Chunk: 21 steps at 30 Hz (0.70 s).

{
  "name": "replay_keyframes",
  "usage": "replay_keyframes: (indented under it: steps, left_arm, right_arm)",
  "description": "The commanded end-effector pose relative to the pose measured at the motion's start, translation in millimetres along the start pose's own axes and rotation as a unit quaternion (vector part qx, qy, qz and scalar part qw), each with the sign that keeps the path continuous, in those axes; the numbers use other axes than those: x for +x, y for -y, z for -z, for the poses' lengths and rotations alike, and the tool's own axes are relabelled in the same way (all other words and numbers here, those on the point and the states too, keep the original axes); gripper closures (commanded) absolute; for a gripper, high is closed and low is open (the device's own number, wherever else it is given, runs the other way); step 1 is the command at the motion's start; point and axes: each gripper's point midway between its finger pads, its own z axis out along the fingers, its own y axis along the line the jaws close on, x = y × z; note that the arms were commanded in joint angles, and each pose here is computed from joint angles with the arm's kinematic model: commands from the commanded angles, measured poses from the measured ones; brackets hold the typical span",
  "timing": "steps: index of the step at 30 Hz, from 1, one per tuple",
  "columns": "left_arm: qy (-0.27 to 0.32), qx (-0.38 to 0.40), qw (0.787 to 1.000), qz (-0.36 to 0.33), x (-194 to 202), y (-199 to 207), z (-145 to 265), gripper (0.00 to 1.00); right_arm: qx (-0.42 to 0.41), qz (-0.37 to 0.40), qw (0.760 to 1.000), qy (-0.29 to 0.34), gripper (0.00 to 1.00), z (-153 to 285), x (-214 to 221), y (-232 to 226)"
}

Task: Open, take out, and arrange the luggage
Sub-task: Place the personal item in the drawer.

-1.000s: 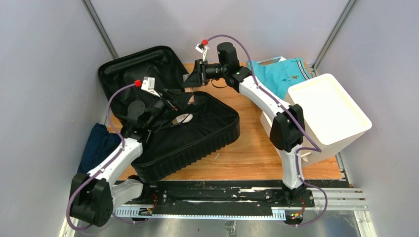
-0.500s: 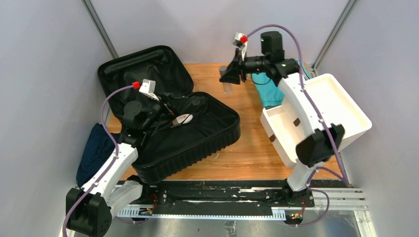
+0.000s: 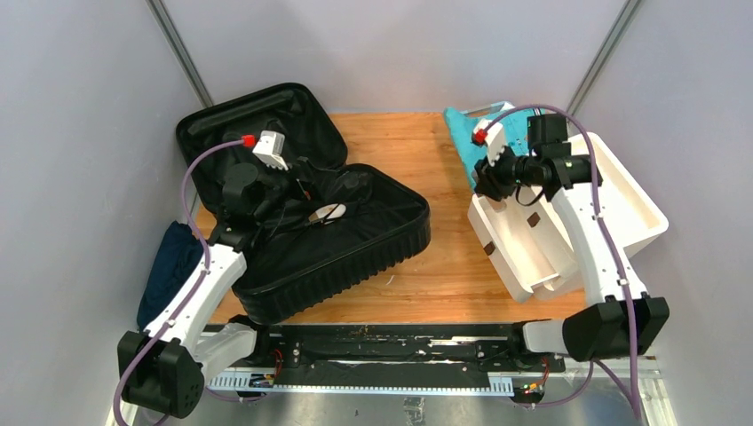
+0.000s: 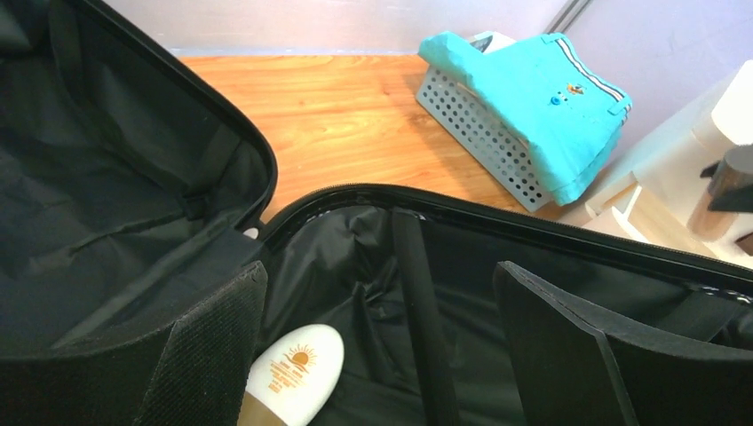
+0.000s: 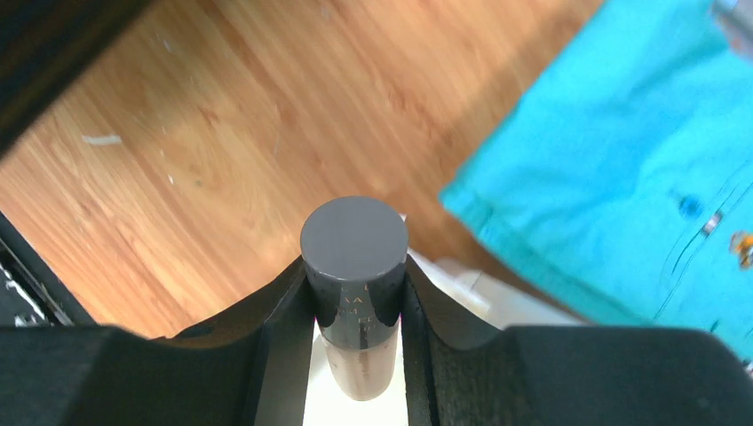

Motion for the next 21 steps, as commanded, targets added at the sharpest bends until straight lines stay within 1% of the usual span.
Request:
replay_keyframes:
  steps: [1, 4, 9, 14, 15, 16, 17, 21]
  left_arm:
    - [-0.011, -0.01, 1.0, -0.011, -2, -5, -2, 0.0]
    - [-0.014, -0.011, 1.0, -0.012, -2, -6, -3, 0.0]
    - [-0.015, -0.009, 1.0, -0.013, -3, -6, -5, 0.0]
    - [-0.017, -0.01, 1.0, -0.013, -2, -6, -4, 0.0]
    - [-0.018, -0.01, 1.0, -0.013, -2, -6, -4, 0.0]
    - [-0.018, -0.01, 1.0, -0.012, -1, -6, -3, 0.0]
    - [-0.018, -0.01, 1.0, -0.012, -1, -6, -2, 0.0]
    - [-0.018, -0.012, 1.0, -0.013, -1, -6, -1, 0.0]
  right_arm:
    - [0.058, 0.013, 0.995, -0.08, 1.0, 20, 47, 0]
    - [0.072, 0.003, 0.992, -0.105, 0.99, 24, 66, -5]
    - [0.088, -0.031, 0.985, -0.145, 0.94, 25, 95, -11]
    - [0.099, -0.053, 0.977, -0.182, 0.85, 23, 124, -18]
    - [0.1, -0.054, 0.976, -0.187, 0.83, 23, 128, -19]
    - [0.101, -0.055, 0.975, -0.192, 0.77, 23, 132, -20]
    - [0.102, -0.056, 0.974, -0.196, 0.75, 23, 136, -21]
    - [0.105, -0.056, 0.973, -0.199, 0.75, 24, 139, -22]
